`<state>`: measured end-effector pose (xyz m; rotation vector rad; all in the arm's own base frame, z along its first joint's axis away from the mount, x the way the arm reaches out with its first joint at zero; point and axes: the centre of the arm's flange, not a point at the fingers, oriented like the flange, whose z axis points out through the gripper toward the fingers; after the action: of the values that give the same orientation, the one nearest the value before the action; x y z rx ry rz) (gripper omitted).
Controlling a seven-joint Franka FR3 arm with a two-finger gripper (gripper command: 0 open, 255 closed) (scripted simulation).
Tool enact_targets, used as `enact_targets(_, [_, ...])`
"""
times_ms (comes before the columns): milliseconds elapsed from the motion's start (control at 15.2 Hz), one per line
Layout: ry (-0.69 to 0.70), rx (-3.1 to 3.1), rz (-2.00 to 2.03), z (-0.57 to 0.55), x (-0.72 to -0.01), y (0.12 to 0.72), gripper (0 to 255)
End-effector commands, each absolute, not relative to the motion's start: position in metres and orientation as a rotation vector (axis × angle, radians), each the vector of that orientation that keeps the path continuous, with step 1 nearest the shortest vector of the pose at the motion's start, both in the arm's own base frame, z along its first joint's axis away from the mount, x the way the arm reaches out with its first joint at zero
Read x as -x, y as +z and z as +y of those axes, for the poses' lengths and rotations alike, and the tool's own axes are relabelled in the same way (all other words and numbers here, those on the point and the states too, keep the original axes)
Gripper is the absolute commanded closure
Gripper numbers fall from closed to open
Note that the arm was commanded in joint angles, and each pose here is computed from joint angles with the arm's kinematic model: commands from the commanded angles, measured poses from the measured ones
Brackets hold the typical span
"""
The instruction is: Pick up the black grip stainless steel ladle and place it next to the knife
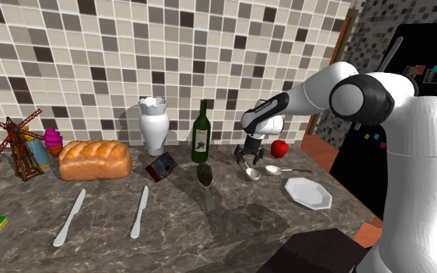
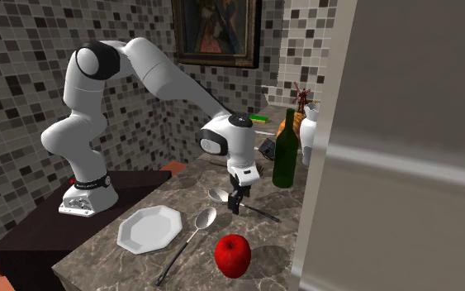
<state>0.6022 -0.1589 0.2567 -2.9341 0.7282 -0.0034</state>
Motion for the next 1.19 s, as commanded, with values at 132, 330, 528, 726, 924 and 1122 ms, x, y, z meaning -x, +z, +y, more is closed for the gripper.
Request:
enact_targets(132, [-0.004,2.934,0.728,-0.159,-0.602,0.255,0])
enact_targets(330, [-0.004,2.934,0.728,-0.159,-0.602,0.255,0])
enact_targets(528, [-0.004,2.934,0.728,-0.159,-0.602,0.255,255])
enact_targets(726, [-0.004,2.934,0.728,-0.159,-0.602,0.255,255])
enact_targets(924, [-0.004,2.934,0.728,-0.159,-0.602,0.255,255])
enact_targets(1122, [-0.004,2.934,0.729,-0.159,-0.602,0.265,255])
